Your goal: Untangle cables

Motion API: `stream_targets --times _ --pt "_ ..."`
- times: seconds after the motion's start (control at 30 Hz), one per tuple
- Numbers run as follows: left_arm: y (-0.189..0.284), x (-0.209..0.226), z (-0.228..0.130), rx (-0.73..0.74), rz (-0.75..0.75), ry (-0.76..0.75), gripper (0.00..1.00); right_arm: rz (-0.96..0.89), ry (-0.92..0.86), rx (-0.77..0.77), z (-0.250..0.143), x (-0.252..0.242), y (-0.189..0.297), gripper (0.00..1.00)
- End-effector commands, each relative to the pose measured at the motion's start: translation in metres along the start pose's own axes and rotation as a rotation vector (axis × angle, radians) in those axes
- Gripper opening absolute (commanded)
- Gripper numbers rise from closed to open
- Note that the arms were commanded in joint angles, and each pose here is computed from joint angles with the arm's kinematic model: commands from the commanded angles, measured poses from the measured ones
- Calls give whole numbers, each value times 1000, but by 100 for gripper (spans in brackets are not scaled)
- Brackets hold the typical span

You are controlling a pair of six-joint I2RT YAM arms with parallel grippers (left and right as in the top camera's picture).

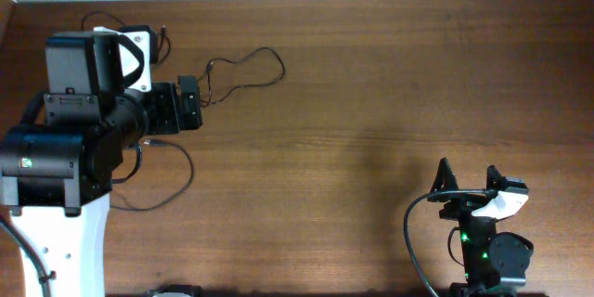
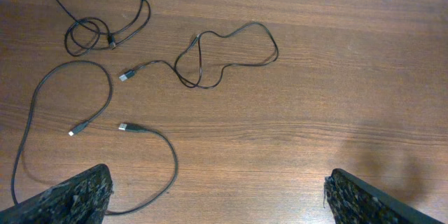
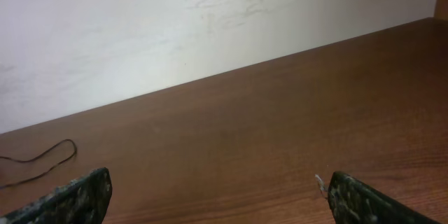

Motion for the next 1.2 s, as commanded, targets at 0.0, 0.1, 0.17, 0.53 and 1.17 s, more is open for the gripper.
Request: stream_targets --times 0.0,0.1,0.17,0.53,1.17 --pt "1 -1 -1 -1 -8 13 99 16 10 4 -2 2 0 98" --pt "1 -1 -1 -1 -8 13 99 16 10 4 -2 2 0 98" --pt "1 -1 -1 -1 -8 13 99 16 10 4 -2 2 0 99" --pt "57 -1 -20 -158 -17 -61 99 16 10 4 -2 2 0 98" --pt "93 14 -185 -52 8 -57 99 16 10 4 -2 2 0 98"
Point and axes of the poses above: each gripper's point midway between its finger pads, its own y axis back along the fingers, its own x axis along the line the jaws close on, z = x × y, the point moved 5 cm from there along y, back along the fingers, and after that the axes turned 1 degree about -y, right-handed, at the moved point
